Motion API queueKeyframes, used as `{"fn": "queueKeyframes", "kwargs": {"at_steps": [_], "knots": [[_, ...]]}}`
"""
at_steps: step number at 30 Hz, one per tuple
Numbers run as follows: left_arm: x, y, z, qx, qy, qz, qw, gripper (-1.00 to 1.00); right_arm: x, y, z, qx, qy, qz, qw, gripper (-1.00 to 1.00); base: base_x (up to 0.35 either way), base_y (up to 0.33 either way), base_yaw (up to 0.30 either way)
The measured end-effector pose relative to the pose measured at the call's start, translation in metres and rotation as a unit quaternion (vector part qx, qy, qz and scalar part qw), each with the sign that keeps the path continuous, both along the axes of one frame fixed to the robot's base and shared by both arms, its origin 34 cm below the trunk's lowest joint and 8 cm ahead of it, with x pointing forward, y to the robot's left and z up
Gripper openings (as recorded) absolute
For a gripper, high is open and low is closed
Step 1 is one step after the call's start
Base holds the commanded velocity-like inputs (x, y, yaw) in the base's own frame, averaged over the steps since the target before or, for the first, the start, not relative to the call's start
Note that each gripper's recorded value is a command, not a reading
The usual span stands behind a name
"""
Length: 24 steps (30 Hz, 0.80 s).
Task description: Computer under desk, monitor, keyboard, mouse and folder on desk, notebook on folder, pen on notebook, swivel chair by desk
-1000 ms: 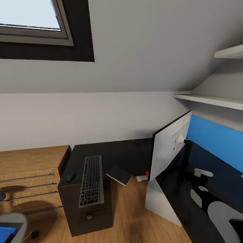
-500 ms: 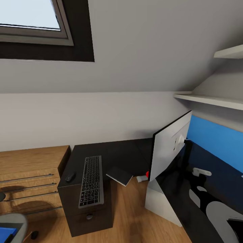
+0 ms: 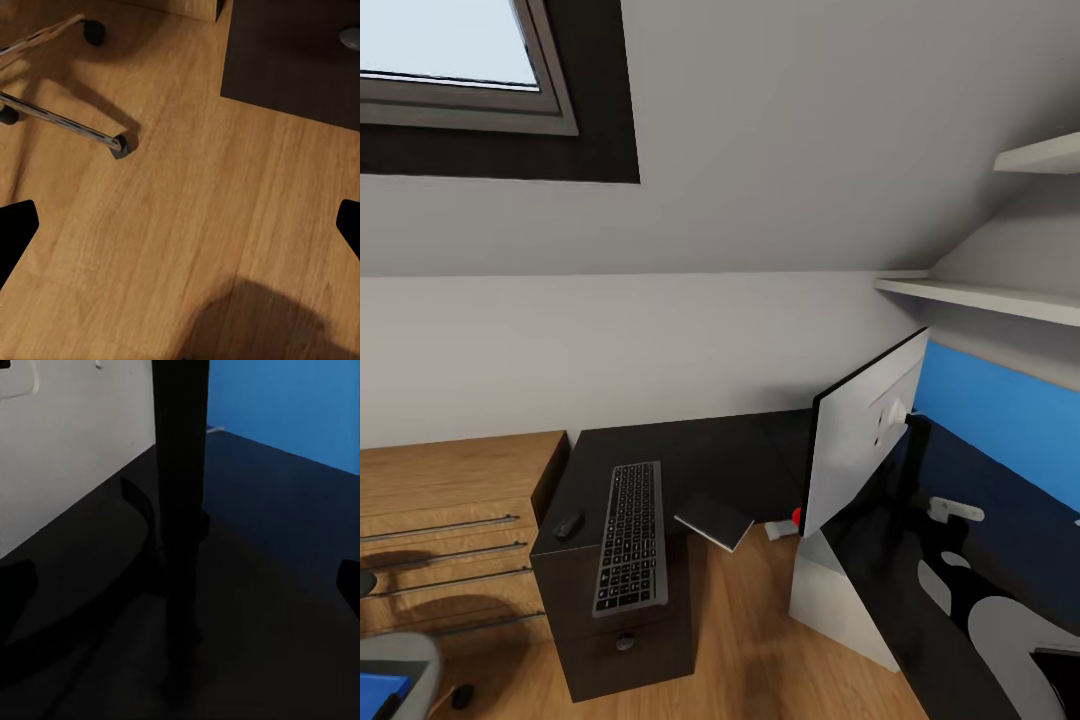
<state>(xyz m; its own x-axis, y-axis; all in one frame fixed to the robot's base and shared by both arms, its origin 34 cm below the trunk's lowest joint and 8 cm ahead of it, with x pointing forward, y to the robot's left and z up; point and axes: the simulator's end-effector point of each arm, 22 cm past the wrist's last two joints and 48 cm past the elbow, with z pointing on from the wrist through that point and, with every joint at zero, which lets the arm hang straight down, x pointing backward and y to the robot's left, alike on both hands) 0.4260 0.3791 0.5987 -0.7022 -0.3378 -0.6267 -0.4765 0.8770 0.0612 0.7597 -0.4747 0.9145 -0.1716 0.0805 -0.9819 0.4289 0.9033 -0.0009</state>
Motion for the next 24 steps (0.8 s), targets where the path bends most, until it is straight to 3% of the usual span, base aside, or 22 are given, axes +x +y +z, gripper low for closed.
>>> {"fn": "queueKeyframes", "kwargs": {"at_steps": [24], "knots": [[-0.0014, -0.0024, -0.0011, -0.001, 0.002, -0.001, 1.0000, 1.00, -0.0009, -0.0055, 0.0042, -0.003, -0.007, -0.004, 1.0000, 1.00, 0.117, -0.024, 0.000]]}}
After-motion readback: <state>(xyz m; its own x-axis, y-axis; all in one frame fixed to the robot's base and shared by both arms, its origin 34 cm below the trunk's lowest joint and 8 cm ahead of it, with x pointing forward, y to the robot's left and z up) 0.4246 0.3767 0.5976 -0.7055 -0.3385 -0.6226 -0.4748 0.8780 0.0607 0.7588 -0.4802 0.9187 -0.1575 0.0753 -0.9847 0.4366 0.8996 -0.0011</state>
